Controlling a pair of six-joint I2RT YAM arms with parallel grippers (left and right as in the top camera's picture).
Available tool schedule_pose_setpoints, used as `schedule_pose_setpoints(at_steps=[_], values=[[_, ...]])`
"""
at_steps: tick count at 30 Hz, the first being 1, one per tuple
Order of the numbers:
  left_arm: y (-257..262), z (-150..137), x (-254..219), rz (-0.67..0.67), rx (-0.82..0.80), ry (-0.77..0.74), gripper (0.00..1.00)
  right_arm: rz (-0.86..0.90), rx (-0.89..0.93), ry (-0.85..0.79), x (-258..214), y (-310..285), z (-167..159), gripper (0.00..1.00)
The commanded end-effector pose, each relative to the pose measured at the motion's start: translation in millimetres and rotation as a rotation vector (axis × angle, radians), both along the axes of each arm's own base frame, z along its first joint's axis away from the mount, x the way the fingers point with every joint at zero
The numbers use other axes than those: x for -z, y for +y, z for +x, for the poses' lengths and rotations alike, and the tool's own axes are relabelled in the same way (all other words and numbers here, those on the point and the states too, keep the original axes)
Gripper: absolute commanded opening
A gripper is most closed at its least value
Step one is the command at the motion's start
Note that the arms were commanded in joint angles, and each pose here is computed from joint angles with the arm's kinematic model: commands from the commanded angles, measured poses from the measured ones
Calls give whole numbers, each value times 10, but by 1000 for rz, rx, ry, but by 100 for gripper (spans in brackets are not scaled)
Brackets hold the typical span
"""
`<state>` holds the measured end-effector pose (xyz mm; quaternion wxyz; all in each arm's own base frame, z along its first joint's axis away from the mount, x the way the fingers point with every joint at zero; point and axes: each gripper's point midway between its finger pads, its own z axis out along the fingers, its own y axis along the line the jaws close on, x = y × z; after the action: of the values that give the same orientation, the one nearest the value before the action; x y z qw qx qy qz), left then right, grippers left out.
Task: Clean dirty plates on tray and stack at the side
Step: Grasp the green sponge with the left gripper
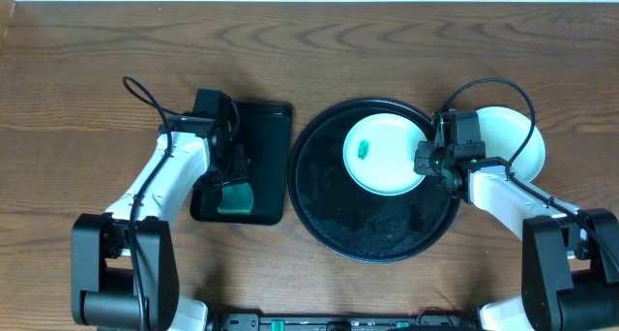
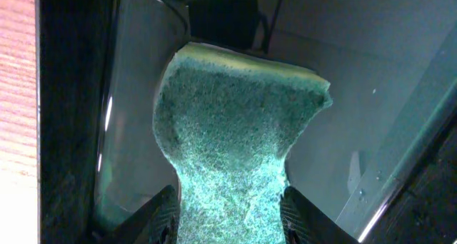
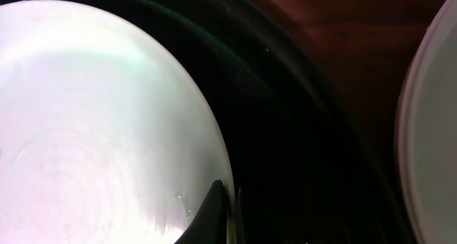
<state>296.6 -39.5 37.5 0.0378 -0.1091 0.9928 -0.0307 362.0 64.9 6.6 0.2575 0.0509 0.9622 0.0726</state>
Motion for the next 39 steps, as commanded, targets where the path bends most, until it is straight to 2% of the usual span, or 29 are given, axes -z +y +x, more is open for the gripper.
schedule_pose_setpoints(at_steps=[1, 24, 39], values=[[22, -40, 47, 15, 6, 15, 47, 4, -4, 25, 51, -11, -58, 1], [76, -110, 315, 39, 4, -12, 49, 4, -4, 25, 51, -11, -58, 1], [82, -175, 449, 42, 4, 25, 48, 3, -4, 26, 52, -11, -59, 1]])
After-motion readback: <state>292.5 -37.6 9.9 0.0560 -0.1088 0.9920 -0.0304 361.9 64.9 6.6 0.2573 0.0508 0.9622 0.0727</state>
